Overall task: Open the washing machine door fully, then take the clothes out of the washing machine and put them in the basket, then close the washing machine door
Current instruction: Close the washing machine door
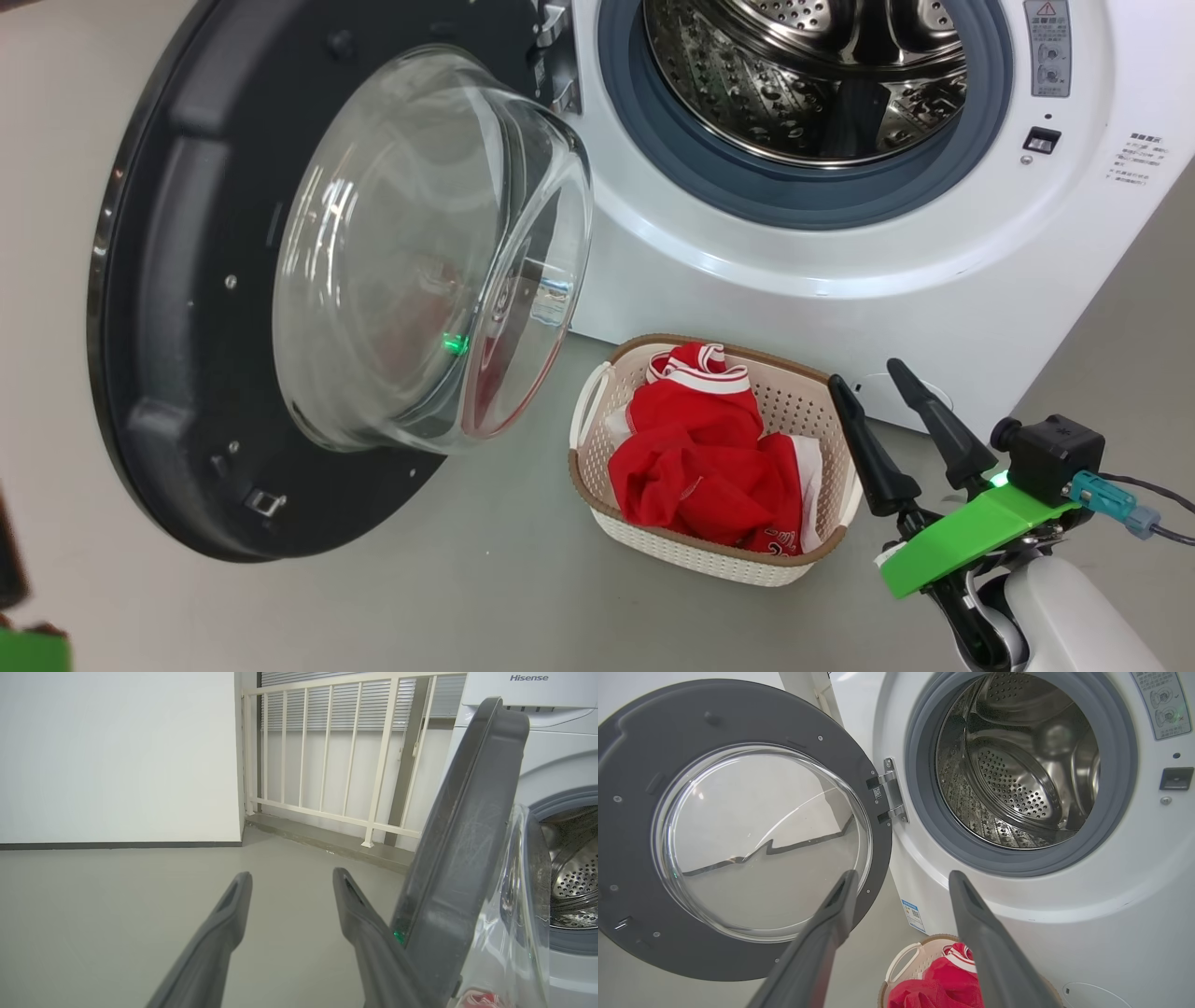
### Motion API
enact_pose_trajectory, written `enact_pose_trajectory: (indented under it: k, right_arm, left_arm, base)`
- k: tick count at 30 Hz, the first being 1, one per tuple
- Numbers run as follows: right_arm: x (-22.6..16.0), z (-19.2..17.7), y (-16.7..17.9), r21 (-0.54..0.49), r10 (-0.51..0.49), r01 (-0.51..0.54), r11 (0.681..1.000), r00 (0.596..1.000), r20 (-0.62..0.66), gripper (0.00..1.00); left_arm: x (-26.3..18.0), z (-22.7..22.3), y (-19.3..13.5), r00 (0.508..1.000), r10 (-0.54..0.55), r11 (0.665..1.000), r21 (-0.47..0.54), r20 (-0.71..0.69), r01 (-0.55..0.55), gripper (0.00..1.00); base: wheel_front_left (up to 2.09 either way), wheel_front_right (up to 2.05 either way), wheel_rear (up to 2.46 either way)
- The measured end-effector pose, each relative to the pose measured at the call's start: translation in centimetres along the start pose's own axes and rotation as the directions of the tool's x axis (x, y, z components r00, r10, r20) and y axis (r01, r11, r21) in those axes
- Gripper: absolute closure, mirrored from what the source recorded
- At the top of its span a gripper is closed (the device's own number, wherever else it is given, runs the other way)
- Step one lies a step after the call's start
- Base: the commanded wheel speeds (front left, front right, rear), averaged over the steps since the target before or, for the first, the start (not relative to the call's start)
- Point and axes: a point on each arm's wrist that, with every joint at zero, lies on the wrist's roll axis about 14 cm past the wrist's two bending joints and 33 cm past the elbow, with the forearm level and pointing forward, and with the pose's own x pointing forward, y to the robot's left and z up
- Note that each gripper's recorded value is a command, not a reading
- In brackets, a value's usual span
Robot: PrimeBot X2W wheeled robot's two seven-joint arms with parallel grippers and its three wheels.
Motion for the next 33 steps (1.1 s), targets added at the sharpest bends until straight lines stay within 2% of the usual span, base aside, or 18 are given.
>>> enact_pose_trajectory:
  k: [1,2,4,6,9,10,15,19,24,28,33]
  right_arm:
    - [0.0,0.0,0.0,0.000,0.000,0.000,1.000,1.000,-0.001,0.00]
    - [0.0,0.0,0.0,0.000,0.001,-0.001,1.000,1.000,-0.002,0.00]
    - [-0.1,0.0,0.1,-0.001,0.000,0.000,1.000,1.000,-0.002,0.00]
    - [-0.1,0.0,0.1,-0.001,0.001,-0.001,1.000,1.000,-0.002,0.00]
    - [-0.4,-0.2,0.1,0.000,-0.002,0.002,1.000,1.000,-0.008,0.00]
    - [-0.6,-0.6,0.1,0.002,-0.004,0.004,1.000,1.000,-0.018,0.00]
    - [-0.7,-0.7,-0.1,0.005,-0.010,0.010,1.000,1.000,-0.021,0.00]
    - [-0.9,-0.9,-0.5,0.010,-0.022,0.022,1.000,0.999,-0.023,0.00]
    - [-1.2,-1.1,-1.4,0.021,-0.048,0.049,0.999,0.999,-0.023,0.00]
    - [-1.4,-1.2,-2.3,0.026,-0.072,0.072,0.997,0.997,-0.023,0.00]
    - [-1.4,-1.4,-2.4,0.036,-0.080,0.080,0.996,0.997,-0.024,0.00]
  left_arm:
    - [0.3,0.5,0.1,1.000,-0.001,1.000,0.005,0.008,0.001,0.44]
    - [0.6,1.0,0.2,1.000,-0.003,1.000,0.005,0.017,0.003,0.58]
    - [1.3,2.1,0.4,0.999,-0.002,0.999,-0.036,0.039,0.003,1.00]
    - [2.1,3.1,0.4,0.999,0.001,0.994,-0.110,0.050,0.005,1.00]
    - [3.3,4.3,0.2,0.998,-0.027,0.988,-0.154,0.050,0.034,1.00]
    - [4.3,5.0,0.2,0.999,-0.029,0.979,-0.202,0.042,0.037,1.00]
    - [7.0,6.5,0.9,1.000,-0.029,0.962,-0.271,0.004,0.029,1.00]
    - [8.9,5.7,0.9,0.995,-0.034,0.916,-0.401,-0.089,-0.004,1.00]
    - [10.7,4.2,0.4,0.976,-0.060,0.827,-0.557,-0.209,-0.068,1.00]
    - [11.4,2.9,-1.0,0.951,-0.120,0.779,-0.620,-0.286,-0.088,1.00]
    - [11.8,2.4,-2.7,0.931,-0.181,0.731,-0.677,-0.318,-0.089,1.00]
  base:
    - [0.00,0.00,0.00]
    - [0.00,0.00,0.00]
    - [0.00,0.00,0.00]
    - [0.00,0.00,0.00]
    - [0.00,0.00,0.00]
    - [0.00,0.00,0.00]
    - [0.00,0.00,0.00]
    - [0.00,0.00,0.00]
    - [0.00,0.00,0.00]
    - [0.00,0.00,0.00]
    - [0.00,0.00,0.00]
